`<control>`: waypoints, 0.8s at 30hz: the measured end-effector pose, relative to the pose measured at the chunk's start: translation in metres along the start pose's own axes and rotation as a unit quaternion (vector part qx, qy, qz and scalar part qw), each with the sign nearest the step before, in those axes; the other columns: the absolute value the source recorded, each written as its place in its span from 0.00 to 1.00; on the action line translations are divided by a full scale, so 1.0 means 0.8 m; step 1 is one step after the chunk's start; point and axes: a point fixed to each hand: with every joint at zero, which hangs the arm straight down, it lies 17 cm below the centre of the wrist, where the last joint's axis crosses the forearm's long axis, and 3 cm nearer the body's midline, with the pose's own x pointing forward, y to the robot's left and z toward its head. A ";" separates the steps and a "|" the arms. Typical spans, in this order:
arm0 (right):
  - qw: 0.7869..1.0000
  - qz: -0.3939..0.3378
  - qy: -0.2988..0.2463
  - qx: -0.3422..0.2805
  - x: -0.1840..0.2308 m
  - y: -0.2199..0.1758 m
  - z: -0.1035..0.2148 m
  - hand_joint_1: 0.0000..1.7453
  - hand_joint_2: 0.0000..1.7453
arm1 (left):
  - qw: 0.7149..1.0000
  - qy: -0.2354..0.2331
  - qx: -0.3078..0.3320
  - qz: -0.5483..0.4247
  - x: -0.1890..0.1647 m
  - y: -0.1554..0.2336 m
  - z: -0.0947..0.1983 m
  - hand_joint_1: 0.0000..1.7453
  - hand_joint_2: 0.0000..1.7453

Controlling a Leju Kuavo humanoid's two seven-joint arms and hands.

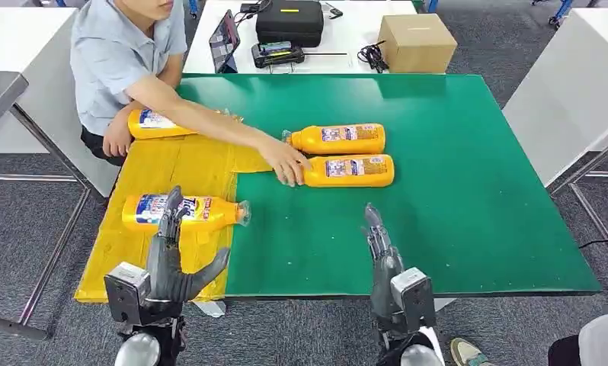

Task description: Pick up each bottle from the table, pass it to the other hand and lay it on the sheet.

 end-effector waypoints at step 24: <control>0.845 0.532 -0.004 0.046 -0.027 -0.032 0.008 0.00 1.00 | 0.994 -0.039 -0.037 0.092 0.050 -0.037 0.007 0.00 1.00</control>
